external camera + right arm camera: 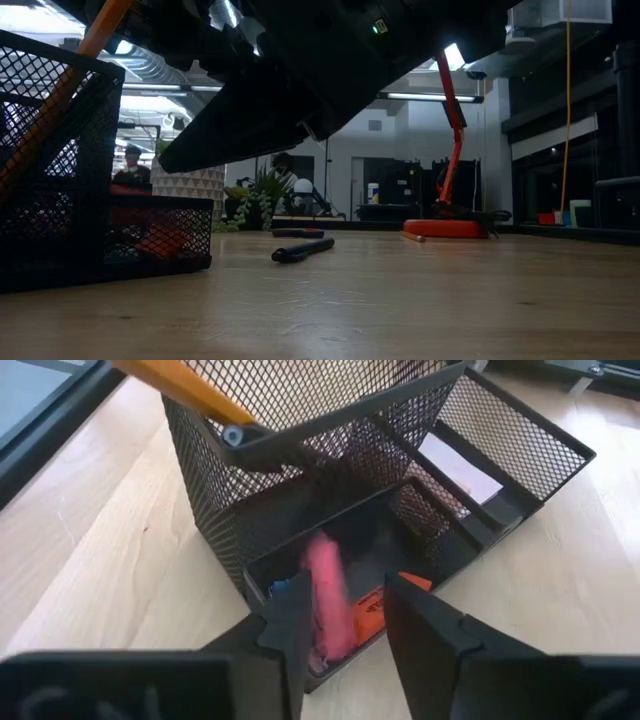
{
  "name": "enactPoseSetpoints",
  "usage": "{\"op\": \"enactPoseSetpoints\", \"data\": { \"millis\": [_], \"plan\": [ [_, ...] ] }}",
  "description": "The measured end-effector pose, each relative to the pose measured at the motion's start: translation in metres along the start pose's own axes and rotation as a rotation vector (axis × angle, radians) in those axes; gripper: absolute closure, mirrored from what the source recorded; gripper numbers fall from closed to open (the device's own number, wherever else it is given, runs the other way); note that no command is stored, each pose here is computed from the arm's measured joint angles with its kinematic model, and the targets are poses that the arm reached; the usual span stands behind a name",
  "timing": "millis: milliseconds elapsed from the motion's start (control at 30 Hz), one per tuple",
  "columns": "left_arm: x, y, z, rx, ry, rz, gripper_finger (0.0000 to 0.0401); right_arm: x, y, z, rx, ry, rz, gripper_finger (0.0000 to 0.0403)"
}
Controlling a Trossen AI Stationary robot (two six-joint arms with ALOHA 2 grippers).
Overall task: Pick and place office supplies into organizer
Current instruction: Put the pink eraser into the black desk organizer, then put the yellow pencil into the black desk organizer
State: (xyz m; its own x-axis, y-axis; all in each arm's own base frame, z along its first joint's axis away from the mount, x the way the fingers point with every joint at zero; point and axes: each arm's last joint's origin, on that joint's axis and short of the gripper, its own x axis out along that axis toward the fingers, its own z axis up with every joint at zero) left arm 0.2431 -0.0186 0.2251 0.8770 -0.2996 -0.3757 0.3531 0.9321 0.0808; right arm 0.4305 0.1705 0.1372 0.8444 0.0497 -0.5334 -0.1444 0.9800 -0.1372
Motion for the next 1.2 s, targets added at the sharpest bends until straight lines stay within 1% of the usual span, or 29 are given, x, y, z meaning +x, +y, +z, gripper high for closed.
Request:
{"op": "enactPoseSetpoints", "data": {
  "millis": [167,333,433,533,633,700,733,800,967,1100,1200],
  "plan": [
    [0.0,0.0,0.0,-0.003,0.0,0.0,0.0244,0.0,0.001,0.0,-0.003,0.0,0.032,0.026],
    [0.0,0.0,0.0,-0.003,-0.001,0.0,0.0244,-0.004,-0.001,0.004,-0.03,-0.002,0.017,0.0267],
    [0.0,0.0,0.0,-0.012,-0.001,0.0,0.0244,-0.014,-0.004,0.014,-0.057,-0.004,-0.024,0.0285],
    [0.0,0.0,0.0,-0.037,-0.001,0.0,0.0244,-0.029,-0.01,0.021,-0.089,0.04,-0.07,0.0309],
    [0.0,0.0,0.0,-0.042,-0.001,0.0,0.0244,-0.046,-0.016,0.029,-0.082,0.085,-0.136,0.0341],
    [0.0,0.0,0.0,-0.035,-0.001,0.0,0.0244,-0.055,-0.02,0.03,-0.08,0.134,-0.183,0.0368],
    [0.0,0.0,0.0,-0.028,-0.001,0.001,0.0244,-0.058,-0.022,0.029,-0.08,0.159,-0.205,0.0383],
    [0.0,0.0,0.0,-0.016,-0.001,0.001,0.0244,-0.064,-0.026,0.024,-0.077,0.205,-0.242,0.0396],
    [0.0,0.0,0.0,-0.007,-0.001,0.001,0.0244,-0.064,-0.037,0.008,-0.027,0.289,-0.321,0.0383],
    [0.0,0.0,-0.001,0.037,0.011,-0.002,0.0244,-0.061,-0.052,-0.013,0.034,0.343,-0.371,0.0397],
    [0.0,0.001,-0.003,0.058,0.028,0.003,0.0244,-0.065,-0.065,-0.028,0.091,0.363,-0.41,0.0396]
  ]
}}
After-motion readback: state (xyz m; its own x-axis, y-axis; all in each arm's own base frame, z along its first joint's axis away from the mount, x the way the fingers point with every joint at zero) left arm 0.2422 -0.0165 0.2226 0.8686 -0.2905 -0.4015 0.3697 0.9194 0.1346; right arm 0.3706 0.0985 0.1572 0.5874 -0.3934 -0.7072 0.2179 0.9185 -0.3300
